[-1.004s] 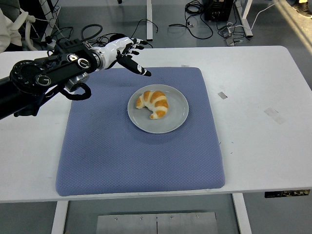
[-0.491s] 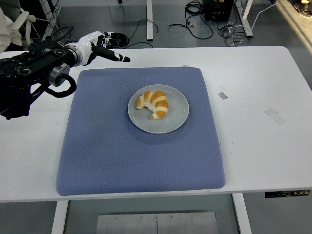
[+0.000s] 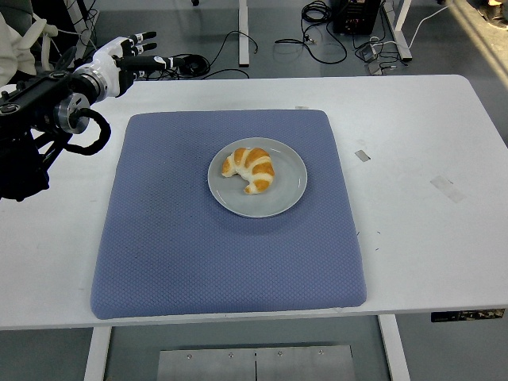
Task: Place the bread on the plate
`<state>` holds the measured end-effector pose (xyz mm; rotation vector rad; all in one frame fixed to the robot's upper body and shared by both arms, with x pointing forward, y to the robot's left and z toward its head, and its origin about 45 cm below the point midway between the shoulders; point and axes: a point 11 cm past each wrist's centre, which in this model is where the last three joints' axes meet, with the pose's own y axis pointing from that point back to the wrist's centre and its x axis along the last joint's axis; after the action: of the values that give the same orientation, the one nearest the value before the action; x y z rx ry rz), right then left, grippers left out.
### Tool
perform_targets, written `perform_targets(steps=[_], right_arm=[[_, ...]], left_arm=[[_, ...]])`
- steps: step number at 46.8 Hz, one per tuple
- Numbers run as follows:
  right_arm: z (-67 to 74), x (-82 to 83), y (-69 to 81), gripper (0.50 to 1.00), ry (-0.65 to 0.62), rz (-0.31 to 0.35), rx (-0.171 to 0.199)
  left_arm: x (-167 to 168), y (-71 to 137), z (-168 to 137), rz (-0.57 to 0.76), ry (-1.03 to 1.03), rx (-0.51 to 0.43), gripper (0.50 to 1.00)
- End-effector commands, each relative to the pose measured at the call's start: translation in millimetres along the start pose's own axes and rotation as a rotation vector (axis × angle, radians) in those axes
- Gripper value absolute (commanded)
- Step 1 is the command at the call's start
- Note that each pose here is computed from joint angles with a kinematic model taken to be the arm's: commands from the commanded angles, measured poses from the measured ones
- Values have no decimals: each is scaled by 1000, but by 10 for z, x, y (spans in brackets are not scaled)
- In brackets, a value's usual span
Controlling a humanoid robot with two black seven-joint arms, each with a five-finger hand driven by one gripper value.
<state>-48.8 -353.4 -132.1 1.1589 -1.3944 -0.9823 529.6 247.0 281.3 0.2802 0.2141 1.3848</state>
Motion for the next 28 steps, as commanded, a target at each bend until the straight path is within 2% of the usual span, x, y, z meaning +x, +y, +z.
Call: perform_targets(steps=[1,6,19,28], right_arm=[[-1,0,0,1000,0,0,0],[-1,1,0,1000,-1,0,0],[-1,0,0,1000,0,0,0],[-10,1,-2,1000,-1,0,2]], left_arm=[[12,3,-5,0,10,-34,977],[22,6,34,2,73,-69,977],[151,-3,-114,45,249,-55,977],[257,10,-84,71,324,-96,977]])
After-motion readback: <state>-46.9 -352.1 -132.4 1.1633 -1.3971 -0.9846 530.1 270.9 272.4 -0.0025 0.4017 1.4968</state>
